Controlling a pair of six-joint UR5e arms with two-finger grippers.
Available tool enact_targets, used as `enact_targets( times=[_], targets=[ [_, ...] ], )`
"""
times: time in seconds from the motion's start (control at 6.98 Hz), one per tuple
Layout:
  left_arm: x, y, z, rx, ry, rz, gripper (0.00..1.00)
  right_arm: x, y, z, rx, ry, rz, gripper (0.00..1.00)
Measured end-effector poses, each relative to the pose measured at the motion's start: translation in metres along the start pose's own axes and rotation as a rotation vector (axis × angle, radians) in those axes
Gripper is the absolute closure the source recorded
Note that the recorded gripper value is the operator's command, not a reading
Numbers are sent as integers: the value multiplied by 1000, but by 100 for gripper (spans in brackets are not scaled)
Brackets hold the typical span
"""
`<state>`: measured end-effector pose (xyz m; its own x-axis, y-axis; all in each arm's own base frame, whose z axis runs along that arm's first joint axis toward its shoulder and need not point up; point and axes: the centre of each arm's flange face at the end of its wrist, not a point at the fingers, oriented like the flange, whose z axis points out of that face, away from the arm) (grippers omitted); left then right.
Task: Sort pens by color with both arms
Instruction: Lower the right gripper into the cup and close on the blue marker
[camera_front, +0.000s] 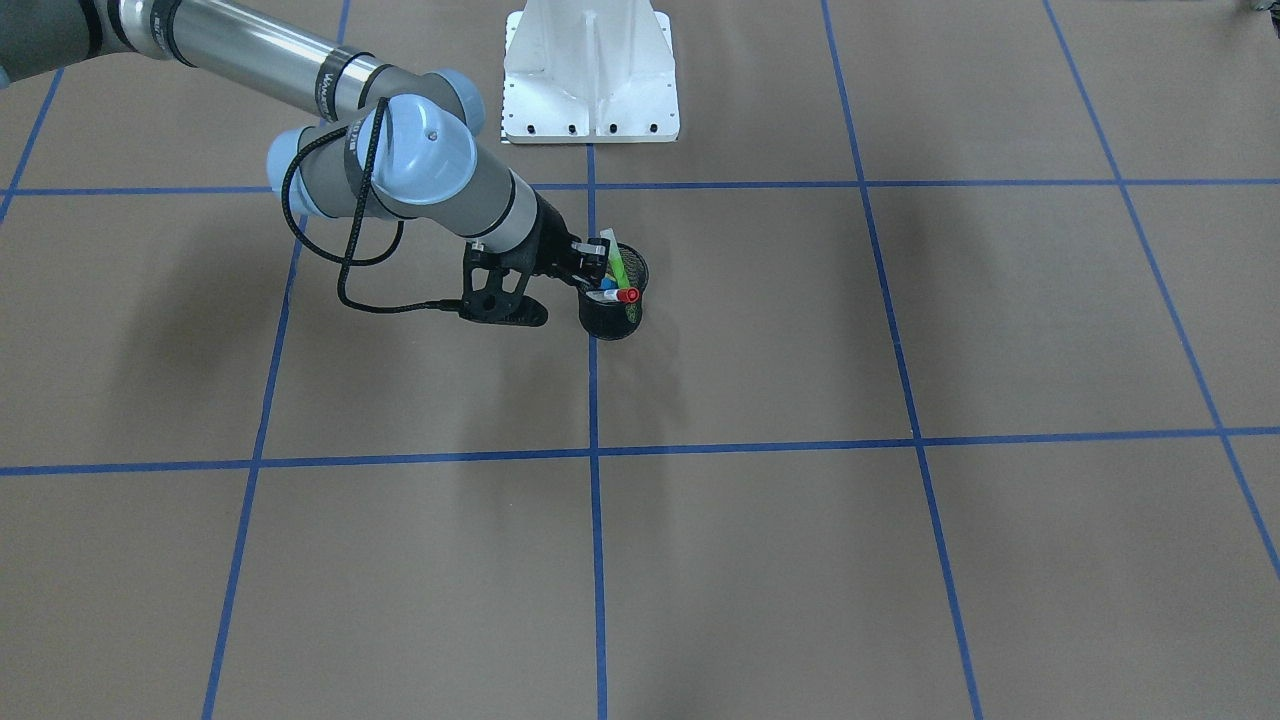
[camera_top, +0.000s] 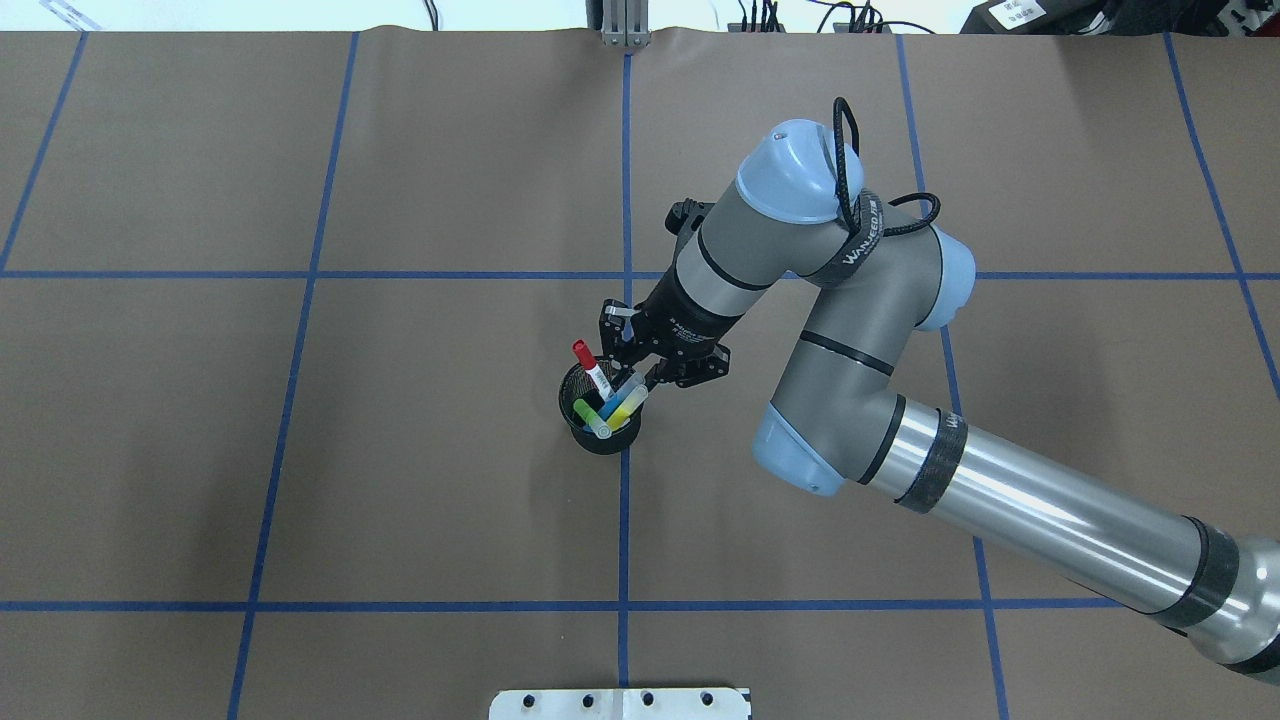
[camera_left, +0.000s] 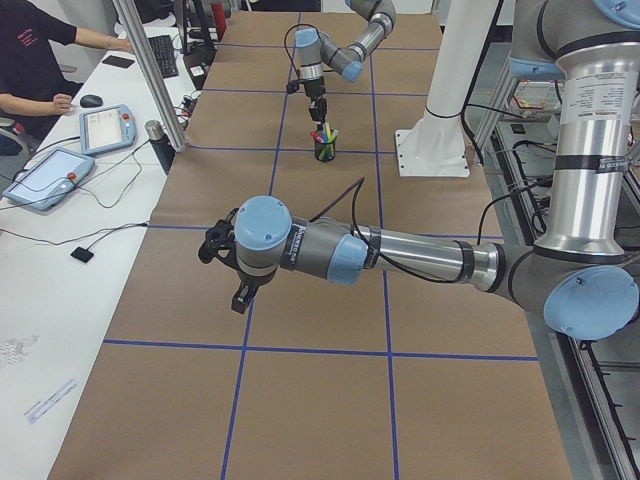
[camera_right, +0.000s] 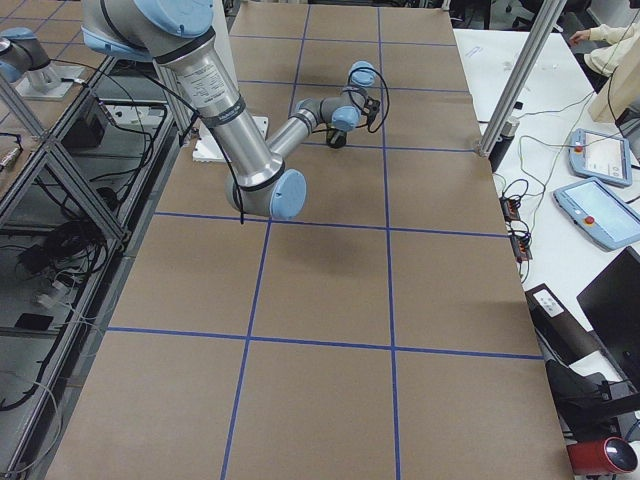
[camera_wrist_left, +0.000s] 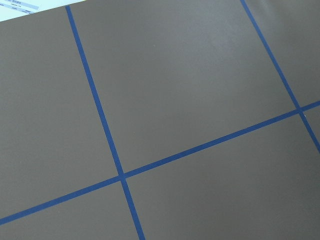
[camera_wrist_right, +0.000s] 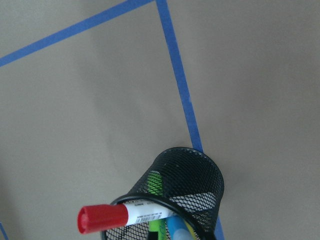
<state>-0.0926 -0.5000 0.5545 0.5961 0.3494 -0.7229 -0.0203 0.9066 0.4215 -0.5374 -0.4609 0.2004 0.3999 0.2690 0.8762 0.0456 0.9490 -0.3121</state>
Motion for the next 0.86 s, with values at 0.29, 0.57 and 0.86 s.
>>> enact_targets(
  times=[0.29, 0.57, 0.86],
  targets=[
    [0, 1, 0, 0, 1, -1, 1, -1, 1, -1, -1, -2, 0, 63],
    [0, 1, 0, 0, 0, -2, 1, -1, 1, -1, -1, -2, 1, 65],
    [0, 1, 0, -1, 1, -1, 1, 1, 0, 0, 0, 1, 1, 72]
  ],
)
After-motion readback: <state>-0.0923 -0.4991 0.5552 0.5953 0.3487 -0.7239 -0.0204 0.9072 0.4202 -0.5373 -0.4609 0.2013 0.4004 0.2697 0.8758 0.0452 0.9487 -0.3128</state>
